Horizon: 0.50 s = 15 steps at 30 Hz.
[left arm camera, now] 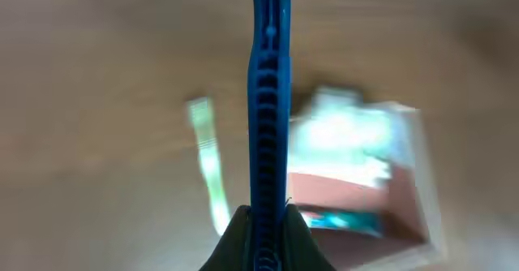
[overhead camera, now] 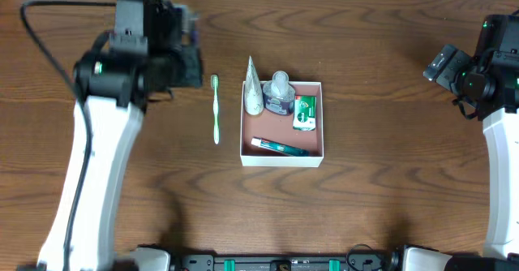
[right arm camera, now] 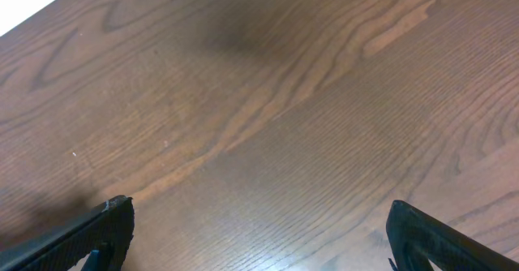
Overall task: Pack container
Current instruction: 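Lift the blue razor and lower it into the box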
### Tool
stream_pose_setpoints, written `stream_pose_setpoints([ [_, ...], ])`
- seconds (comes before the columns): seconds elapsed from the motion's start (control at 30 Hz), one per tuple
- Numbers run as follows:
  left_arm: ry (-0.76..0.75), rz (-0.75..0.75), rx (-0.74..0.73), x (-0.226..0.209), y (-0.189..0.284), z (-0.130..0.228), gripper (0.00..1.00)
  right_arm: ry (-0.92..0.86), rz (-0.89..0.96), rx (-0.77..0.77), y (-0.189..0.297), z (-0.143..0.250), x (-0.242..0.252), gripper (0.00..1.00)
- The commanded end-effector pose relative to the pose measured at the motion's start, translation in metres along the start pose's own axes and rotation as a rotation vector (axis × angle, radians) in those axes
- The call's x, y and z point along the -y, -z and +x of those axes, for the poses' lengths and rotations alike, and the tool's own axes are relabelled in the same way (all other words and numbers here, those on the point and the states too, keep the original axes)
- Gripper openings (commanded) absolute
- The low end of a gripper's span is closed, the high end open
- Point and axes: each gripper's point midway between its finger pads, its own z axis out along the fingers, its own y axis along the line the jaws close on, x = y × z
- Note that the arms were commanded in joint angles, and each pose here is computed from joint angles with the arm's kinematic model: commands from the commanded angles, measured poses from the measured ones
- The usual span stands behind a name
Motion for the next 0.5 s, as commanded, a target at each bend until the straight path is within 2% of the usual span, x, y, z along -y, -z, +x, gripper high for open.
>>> stream_pose_setpoints([
  [0.0, -0.335, 0.241, 0.037, 0.074, 0.022, 0.010, 0.06, 0.006, 0.018, 0.008, 0.000, -0.002, 0.004, 0.99],
  [0.23, -0.880, 0.426, 0.003, 0.159, 0.019, 0.065, 0.06, 0.006, 0.018, 0.008, 0.000, -0.002, 0.004, 0.99],
  [0.37, -1.198, 0.432, -0.081, 0.168, -0.003, 0.099, 0.06, 0.006, 0.018, 0.008, 0.000, -0.002, 0.004, 0.99],
  [0.47, -1.311, 0.322, -0.193, 0.150, -0.032, 0.113, 0.06, 0.006, 0.018, 0.008, 0.000, -0.002, 0.004, 0.99],
])
